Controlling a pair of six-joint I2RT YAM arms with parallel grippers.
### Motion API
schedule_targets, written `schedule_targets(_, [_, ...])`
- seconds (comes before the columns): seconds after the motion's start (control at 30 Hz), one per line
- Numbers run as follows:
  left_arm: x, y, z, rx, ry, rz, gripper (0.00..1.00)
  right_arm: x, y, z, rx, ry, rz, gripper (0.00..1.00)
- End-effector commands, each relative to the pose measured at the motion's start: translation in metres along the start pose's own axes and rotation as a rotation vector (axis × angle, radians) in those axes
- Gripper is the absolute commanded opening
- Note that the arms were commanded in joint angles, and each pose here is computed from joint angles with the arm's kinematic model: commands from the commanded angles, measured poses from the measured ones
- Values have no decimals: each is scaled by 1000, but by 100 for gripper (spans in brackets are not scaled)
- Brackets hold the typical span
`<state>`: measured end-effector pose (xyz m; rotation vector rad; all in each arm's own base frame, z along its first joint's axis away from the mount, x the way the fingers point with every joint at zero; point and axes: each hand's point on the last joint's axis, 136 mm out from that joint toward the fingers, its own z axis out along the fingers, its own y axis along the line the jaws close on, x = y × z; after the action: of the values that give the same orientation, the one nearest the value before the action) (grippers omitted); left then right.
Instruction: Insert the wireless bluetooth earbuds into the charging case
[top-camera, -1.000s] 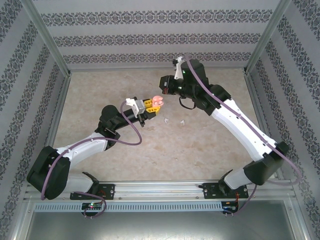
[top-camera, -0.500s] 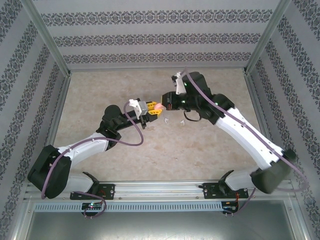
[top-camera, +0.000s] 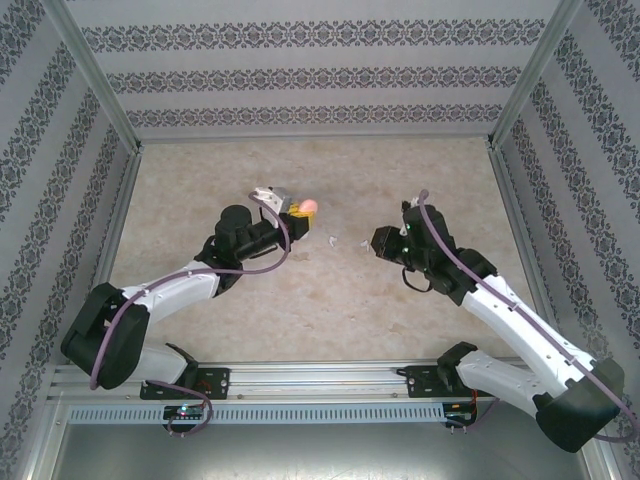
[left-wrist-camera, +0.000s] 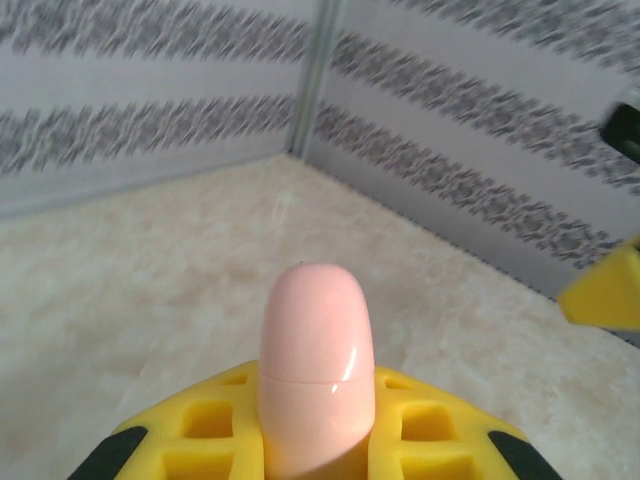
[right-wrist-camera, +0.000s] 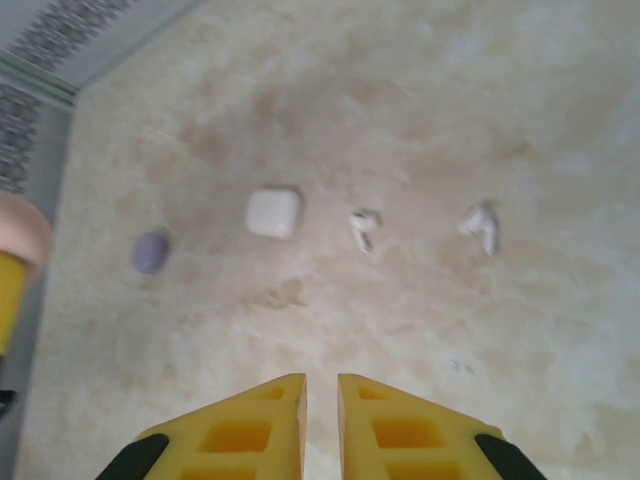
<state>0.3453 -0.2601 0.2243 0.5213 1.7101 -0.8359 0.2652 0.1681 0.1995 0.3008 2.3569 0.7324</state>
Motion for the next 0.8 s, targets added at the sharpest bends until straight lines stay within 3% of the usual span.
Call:
schedule_targets(0.0, [33,31,-5,-138,117,-109,0,3,0,2,-19,-43,35,17])
schedule_targets(0.17, [59,68,-21,-297,210,-208,0,14,1,12,-11,-16,16,18])
schedule_targets(0.33, [84,112,-41,-438,354,-428,0,13,7,22,-7,-6,-3,18])
schedule_targets(0.53, [106,133,-37,-396,513,-593,0,10,19,37,1,12,-28,19])
schedule_targets(0.77, [126,144,-30,-387,592,-668,0,13,35,55,11,47,-62,22])
